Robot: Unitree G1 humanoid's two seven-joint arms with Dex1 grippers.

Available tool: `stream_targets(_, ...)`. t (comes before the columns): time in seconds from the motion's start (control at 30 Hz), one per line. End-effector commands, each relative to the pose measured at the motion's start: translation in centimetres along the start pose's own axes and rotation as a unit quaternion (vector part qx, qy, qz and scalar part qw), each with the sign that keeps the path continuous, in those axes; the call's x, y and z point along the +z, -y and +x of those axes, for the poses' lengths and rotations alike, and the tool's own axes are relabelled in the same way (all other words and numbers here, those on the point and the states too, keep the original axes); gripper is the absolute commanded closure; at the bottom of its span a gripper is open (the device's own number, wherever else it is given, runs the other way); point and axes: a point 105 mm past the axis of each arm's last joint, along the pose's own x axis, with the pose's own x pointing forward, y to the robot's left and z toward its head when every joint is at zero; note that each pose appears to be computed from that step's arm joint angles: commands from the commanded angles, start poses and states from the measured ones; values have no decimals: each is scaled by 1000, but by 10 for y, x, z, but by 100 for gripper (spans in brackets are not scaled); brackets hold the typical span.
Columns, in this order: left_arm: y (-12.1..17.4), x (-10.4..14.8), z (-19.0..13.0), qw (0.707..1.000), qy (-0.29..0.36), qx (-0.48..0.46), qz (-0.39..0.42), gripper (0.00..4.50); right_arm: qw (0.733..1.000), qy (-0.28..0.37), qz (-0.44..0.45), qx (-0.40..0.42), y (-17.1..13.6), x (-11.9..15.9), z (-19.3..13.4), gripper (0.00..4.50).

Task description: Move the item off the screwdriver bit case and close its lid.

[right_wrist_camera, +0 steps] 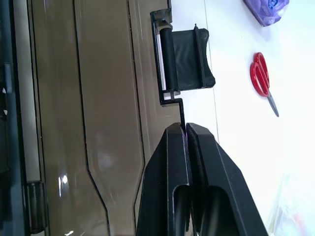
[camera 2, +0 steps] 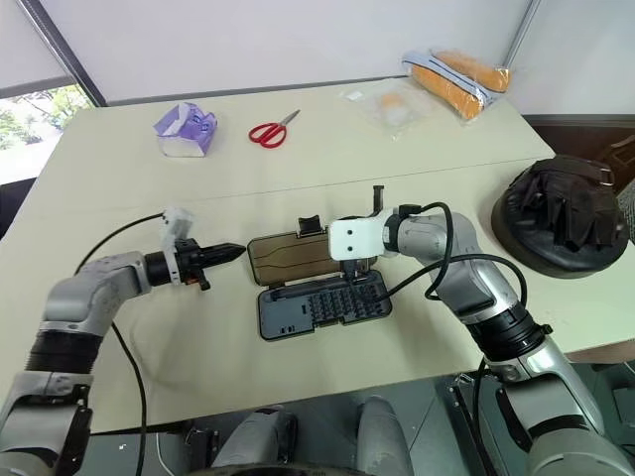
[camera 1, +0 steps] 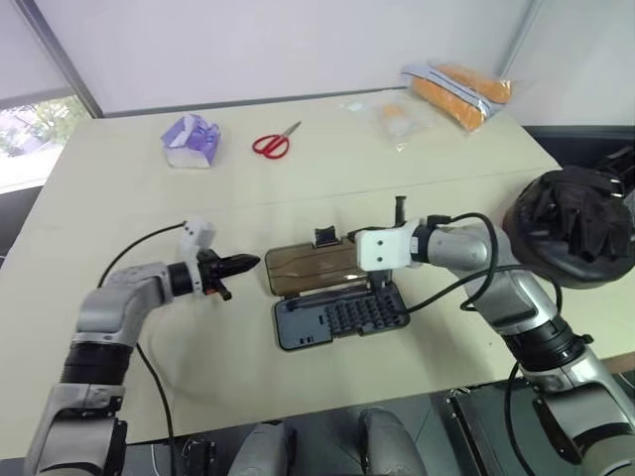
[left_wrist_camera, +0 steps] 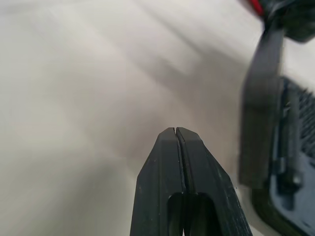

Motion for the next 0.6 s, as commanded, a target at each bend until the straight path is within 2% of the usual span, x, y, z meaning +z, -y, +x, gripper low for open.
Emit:
stream_targets(0.03,5,13,15,999,9,-19,34,450,999,16,-13,-30,14,12,-10,444)
stream_targets(0.2,12,14,32,998,10,-43,43,450,999,12,-7,-29,13,12,-12,444)
stream_targets(0.4,18,14,38,997,10,-63,45,450,1000,8,-1,-26,12,11,-12,444)
stream_targets(0.5,21,16,40,997,11,-69,45,450,1000,7,7,-24,11,11,-12,363)
stream_targets(0.6,23,16,43,996,12,-75,45,450,1000,2,8,-18,9,10,-14,216)
